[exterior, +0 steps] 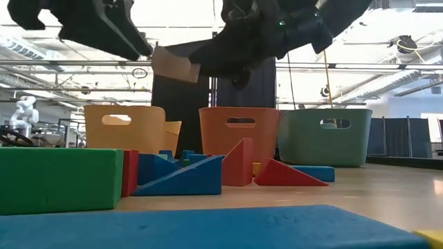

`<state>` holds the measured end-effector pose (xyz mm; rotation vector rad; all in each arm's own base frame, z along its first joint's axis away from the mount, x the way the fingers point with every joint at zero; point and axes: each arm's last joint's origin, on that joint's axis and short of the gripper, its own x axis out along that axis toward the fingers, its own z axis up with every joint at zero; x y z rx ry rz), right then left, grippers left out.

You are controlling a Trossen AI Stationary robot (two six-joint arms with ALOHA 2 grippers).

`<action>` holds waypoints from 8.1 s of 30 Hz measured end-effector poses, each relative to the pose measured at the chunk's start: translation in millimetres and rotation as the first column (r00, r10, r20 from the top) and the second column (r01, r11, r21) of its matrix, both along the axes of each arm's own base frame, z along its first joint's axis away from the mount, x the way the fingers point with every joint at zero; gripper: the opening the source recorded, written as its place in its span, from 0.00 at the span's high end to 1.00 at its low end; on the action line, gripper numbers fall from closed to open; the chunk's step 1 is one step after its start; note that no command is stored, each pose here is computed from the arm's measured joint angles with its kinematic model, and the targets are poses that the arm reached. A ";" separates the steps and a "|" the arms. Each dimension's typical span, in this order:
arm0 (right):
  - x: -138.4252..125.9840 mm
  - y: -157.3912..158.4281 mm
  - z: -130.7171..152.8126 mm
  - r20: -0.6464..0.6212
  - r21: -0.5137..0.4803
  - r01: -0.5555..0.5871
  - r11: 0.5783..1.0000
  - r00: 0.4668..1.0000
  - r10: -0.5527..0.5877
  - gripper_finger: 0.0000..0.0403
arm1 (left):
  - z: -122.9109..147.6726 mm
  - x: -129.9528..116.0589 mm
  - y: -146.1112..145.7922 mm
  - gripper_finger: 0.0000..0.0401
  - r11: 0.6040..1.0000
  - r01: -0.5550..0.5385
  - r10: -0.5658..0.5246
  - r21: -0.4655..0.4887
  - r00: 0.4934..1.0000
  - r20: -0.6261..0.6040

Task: Sort blocks by size
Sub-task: Put the gray arch block into the yellow bin, then put the blue arch block into the yellow bin

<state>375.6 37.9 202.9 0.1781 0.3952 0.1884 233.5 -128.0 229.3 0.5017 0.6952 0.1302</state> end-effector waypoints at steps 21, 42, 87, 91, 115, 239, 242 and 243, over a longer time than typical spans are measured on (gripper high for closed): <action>0.1 -2.0 0.6 -0.013 0.080 -0.047 0.996 0.999 0.048 0.70 | -5.4 16.1 -7.6 0.42 0.969 0.095 -0.101 0.229 0.995 0.016; 2.9 -4.5 8.9 0.039 0.237 -0.067 0.969 0.997 0.060 0.70 | -3.7 15.7 -9.8 0.51 0.939 0.131 -0.138 0.317 0.990 -0.002; -0.4 -14.4 4.5 -0.012 0.041 0.243 0.969 0.970 -0.243 0.39 | 48.1 -37.8 148.6 0.65 0.738 -0.664 0.674 -0.121 0.736 0.068; -0.6 -14.3 4.0 -0.017 0.036 0.242 0.970 0.970 -0.241 0.39 | 44.8 -40.3 178.1 0.65 0.666 -0.719 0.733 -0.198 0.681 -0.006; -5.2 -13.5 -5.3 -0.116 -0.012 0.230 0.973 0.966 -0.230 0.39 | -15.9 -51.0 281.0 0.64 0.381 -0.871 0.753 -0.310 0.487 -0.443; -7.3 4.7 -6.1 -0.118 -0.038 0.166 0.985 0.978 -0.170 0.39 | -81.5 -45.2 19.8 0.64 0.865 -0.358 0.101 -0.351 0.810 -0.577; -7.3 4.7 -6.1 -0.118 -0.038 0.166 0.985 0.978 -0.170 0.39 | -81.2 -45.3 19.8 0.64 0.865 -0.358 0.101 -0.352 0.811 -0.576; -7.3 4.7 -6.1 -0.118 -0.038 0.166 0.985 0.978 -0.170 0.39 | -81.0 -45.2 19.9 0.64 0.865 -0.358 0.101 -0.352 0.811 -0.576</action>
